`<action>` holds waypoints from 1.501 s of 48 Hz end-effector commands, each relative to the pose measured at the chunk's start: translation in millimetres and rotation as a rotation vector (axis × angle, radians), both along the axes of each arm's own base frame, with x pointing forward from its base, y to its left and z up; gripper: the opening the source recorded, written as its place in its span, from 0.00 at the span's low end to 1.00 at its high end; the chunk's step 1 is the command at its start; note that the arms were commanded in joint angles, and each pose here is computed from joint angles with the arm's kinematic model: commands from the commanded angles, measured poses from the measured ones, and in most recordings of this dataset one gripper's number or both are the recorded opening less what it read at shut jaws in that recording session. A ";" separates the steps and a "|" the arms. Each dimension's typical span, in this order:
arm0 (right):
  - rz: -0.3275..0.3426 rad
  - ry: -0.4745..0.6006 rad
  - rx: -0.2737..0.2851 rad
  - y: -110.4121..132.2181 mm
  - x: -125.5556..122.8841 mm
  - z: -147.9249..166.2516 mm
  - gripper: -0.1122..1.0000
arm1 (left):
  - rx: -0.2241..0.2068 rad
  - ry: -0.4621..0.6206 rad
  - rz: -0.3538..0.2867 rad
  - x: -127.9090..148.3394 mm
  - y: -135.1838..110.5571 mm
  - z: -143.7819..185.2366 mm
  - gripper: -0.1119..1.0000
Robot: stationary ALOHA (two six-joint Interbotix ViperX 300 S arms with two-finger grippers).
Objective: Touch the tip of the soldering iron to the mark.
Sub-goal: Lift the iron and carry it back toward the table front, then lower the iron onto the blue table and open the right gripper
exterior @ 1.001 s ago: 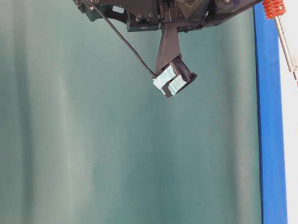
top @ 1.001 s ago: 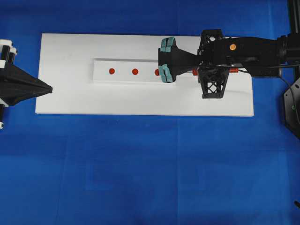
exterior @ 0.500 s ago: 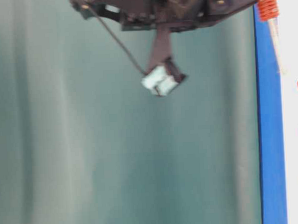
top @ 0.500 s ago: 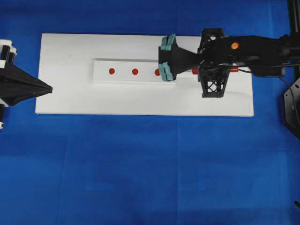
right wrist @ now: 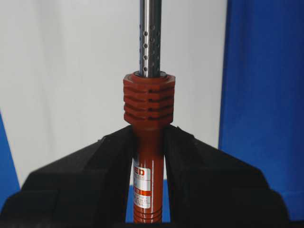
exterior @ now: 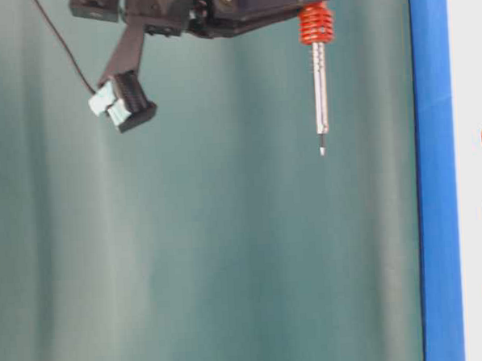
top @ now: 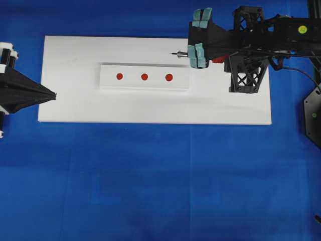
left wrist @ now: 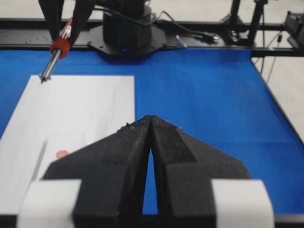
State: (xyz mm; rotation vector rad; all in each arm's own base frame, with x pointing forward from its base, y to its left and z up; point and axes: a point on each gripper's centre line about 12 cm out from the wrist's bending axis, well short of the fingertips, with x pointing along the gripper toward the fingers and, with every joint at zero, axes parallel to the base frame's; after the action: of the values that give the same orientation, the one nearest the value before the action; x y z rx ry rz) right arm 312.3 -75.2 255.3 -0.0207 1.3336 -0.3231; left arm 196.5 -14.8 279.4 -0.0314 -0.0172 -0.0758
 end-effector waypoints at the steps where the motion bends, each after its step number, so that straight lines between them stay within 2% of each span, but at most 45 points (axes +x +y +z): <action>1: -0.001 -0.045 -0.012 -1.2 1.1 15.0 0.16 | -0.001 -0.012 -0.002 1.4 -0.4 4.2 0.10; 13: -0.013 -0.060 -0.004 2.0 2.8 14.7 0.16 | 0.000 -0.014 -0.002 1.1 -0.4 4.5 0.10; 21: -0.033 -0.070 0.017 19.2 5.1 13.5 0.16 | -0.002 -0.020 -0.003 1.2 -0.7 5.7 0.10; 33: -0.045 -0.097 0.066 74.3 8.5 10.9 0.16 | -0.002 -0.021 -0.002 1.2 -0.4 5.9 0.10; 46: -0.049 -0.128 0.130 150.2 5.8 6.4 0.16 | -0.003 -0.018 -0.002 1.3 -0.4 4.9 0.10; 55: -0.043 -0.128 0.148 183.0 2.5 1.9 0.16 | -0.003 -0.020 -0.002 1.1 -0.4 5.3 0.10; 61: -0.032 -0.123 0.152 193.3 2.8 -2.1 0.16 | -0.003 -0.020 -0.002 1.1 -0.4 5.3 0.10; 72: -0.019 -0.162 0.134 191.2 15.5 -4.9 0.16 | -0.004 -0.017 -0.003 1.6 -0.7 4.6 0.10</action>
State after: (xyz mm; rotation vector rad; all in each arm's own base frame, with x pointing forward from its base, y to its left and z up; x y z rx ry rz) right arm 319.0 116.5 238.1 0.1151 1.2481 -0.2560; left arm 196.8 -14.9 279.4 -0.0330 -0.0187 -0.0759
